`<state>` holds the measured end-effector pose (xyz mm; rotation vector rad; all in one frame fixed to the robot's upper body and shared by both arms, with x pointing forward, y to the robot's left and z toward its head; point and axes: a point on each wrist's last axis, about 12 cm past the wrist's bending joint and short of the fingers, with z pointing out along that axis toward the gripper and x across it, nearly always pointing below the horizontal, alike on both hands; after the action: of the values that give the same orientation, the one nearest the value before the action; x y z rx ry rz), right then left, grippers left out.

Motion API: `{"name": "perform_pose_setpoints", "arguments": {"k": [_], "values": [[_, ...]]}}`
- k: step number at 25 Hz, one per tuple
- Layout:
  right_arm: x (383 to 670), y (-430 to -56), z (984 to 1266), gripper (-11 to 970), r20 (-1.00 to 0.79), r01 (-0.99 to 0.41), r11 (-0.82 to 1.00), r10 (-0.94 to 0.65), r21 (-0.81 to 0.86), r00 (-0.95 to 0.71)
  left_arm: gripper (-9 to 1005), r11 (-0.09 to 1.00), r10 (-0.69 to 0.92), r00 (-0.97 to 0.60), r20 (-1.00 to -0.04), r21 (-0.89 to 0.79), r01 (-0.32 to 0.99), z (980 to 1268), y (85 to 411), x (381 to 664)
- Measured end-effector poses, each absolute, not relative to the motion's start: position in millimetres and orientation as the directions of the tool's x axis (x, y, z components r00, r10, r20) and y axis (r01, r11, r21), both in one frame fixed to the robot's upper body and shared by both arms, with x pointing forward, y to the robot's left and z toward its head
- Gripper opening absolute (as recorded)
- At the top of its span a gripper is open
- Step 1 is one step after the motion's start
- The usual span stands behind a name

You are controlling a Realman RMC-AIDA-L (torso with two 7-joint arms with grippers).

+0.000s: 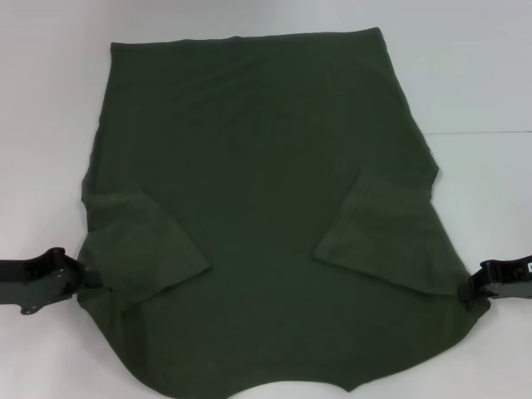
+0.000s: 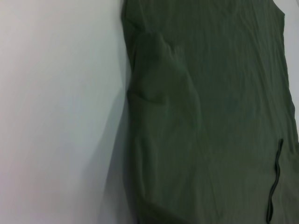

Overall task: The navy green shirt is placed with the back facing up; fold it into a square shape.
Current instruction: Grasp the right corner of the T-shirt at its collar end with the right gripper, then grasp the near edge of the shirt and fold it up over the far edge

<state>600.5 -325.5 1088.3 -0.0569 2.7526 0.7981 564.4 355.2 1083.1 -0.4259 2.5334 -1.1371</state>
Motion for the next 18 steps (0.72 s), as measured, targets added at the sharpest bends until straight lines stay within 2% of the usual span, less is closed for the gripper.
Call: {"name": "perform_pose_setpoints", "arguments": {"k": [5,18], "values": [[600.8,-325.7,1089.2,19,-0.273,-0.117,0.848,0.033,0.517,-0.961,5,0.639,-0.394,-0.901,-0.179,-0.758,-0.129,1083.0,355.3,564.2],[603.6,-329.5,1093.4,17,-0.306,-0.132,0.857,0.031,0.498,-0.951,5,0.663,-0.362,-0.905,-0.223,-0.744,-0.082,1081.8,355.6,563.8]]}}
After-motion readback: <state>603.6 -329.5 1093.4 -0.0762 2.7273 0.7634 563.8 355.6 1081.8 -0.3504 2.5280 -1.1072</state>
